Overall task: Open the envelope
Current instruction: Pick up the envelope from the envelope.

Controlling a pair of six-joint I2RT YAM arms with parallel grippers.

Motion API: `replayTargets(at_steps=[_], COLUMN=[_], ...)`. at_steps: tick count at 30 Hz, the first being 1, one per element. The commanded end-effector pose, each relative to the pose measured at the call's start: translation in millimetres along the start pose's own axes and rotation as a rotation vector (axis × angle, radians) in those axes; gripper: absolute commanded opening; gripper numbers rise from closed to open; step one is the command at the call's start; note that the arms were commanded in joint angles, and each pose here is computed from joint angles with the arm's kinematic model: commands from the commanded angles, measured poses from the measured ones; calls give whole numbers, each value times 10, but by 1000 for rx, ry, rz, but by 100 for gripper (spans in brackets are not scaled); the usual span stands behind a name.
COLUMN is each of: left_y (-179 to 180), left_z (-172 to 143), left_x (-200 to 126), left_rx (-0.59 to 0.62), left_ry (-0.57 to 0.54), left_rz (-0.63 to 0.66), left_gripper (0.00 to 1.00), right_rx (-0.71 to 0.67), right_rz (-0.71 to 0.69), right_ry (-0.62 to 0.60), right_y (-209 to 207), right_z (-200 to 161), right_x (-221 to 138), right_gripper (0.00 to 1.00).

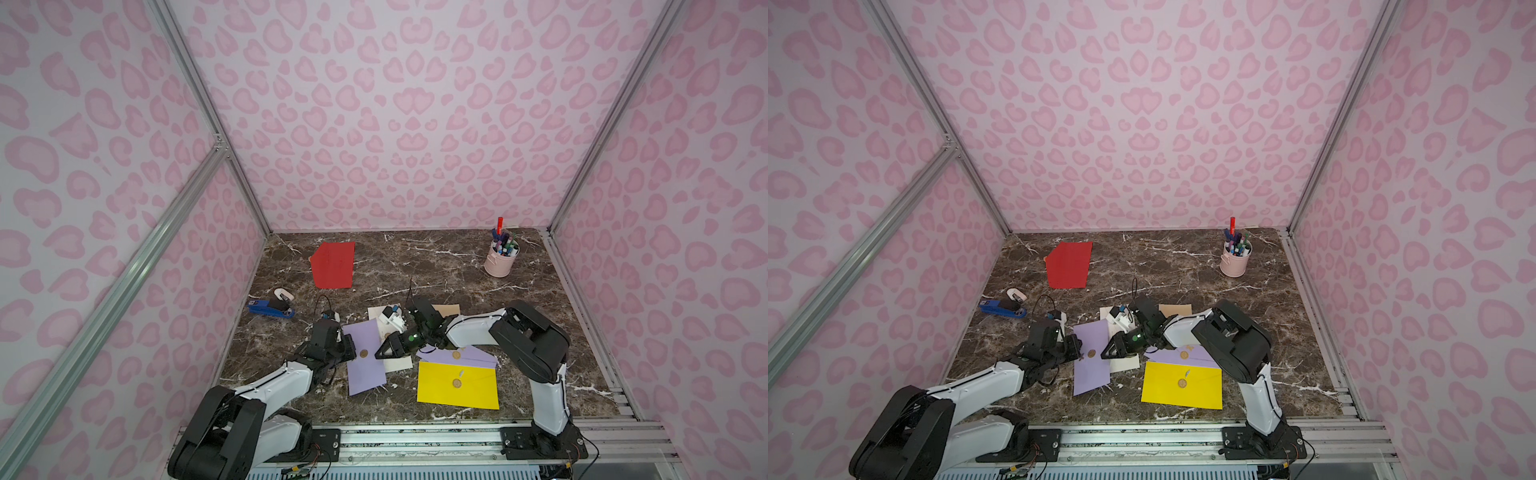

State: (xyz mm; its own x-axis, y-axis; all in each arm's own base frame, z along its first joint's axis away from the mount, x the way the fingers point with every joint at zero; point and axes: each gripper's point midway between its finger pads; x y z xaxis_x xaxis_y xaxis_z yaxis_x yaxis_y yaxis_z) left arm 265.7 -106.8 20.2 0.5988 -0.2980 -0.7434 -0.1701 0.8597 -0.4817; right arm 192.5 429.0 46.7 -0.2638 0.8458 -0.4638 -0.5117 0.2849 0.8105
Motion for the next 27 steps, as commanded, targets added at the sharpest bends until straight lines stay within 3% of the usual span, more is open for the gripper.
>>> replayTargets(at_steps=[1,15,21,24,27], left_y=[173,139,64,-44,-226], left_z=[-240,-236,-176,-87,123], left_x=[-3,-5,-30,-72,-196], left_rx=[-16,-17,-13,3,34], left_ry=[92,88,66,38,-33], left_rz=[61,40,9,-31,-84], left_gripper=[12,11,13,20,32], right_rx=[-6,20,25,20,7], right_rz=[38,45,48,48,48], right_ry=[-14,-17,-13,-13,-16], right_y=[86,18,-4,5,41], right_z=[85,181,181,185,208], right_x=[19,124,150,140,113], right_gripper=[30,20,2,0,0])
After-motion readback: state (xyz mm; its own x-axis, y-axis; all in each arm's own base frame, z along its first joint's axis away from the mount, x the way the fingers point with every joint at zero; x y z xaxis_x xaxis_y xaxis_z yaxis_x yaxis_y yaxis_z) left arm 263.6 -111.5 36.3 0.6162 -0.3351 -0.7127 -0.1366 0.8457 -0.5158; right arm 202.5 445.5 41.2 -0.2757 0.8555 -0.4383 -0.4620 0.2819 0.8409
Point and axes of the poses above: each gripper's point midway between its finger pads, its own x axis out along the fingers, its own y axis along the line the jaws close on, z = x × y, and after that the axes turned 6 degrees about -x, right-handed
